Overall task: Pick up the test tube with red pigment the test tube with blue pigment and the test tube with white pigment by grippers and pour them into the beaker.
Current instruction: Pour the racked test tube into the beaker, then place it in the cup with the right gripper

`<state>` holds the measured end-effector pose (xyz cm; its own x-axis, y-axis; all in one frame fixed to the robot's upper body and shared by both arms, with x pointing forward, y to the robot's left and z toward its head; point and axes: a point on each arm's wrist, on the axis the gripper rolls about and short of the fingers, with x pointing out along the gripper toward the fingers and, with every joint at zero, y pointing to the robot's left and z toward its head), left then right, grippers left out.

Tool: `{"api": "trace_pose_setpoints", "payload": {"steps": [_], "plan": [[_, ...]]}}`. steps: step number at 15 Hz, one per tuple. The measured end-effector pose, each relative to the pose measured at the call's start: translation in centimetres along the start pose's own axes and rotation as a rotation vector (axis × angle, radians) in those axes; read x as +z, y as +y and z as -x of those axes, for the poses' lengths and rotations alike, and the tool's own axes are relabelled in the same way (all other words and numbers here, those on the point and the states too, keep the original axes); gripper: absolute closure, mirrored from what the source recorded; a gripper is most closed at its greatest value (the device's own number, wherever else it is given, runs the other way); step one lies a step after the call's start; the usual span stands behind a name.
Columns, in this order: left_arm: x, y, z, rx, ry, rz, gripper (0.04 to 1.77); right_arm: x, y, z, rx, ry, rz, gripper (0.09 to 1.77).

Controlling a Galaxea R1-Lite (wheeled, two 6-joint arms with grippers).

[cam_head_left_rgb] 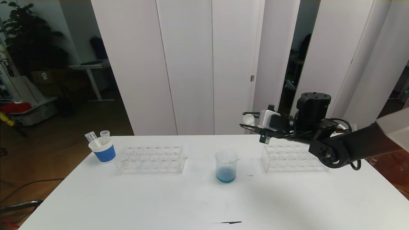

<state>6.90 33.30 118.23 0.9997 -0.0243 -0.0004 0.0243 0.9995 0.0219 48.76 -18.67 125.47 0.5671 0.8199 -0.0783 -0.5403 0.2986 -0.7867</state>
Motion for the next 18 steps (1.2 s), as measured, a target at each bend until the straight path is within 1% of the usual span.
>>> {"api": "trace_pose_setpoints", "payload": {"steps": [4,7,11,14,18], "plan": [[0.0,0.0,0.0,0.000,0.000,0.000,0.06,-0.4,-0.5,-1.1,0.006,-0.043,0.155,1.29],[0.0,0.0,0.0,0.000,0.000,0.000,0.06,-0.9,-0.5,-1.7,0.001,-0.050,0.259,1.29],[0.0,0.0,0.0,0.000,0.000,0.000,0.06,-1.3,0.3,-2.8,0.015,-0.061,0.344,1.29],[0.0,0.0,0.0,0.000,0.000,0.000,0.06,-1.5,0.6,-3.7,0.025,-0.103,0.420,1.29],[0.0,0.0,0.0,0.000,0.000,0.000,0.06,-1.9,0.9,-4.1,0.027,-0.108,0.495,1.29]]}}
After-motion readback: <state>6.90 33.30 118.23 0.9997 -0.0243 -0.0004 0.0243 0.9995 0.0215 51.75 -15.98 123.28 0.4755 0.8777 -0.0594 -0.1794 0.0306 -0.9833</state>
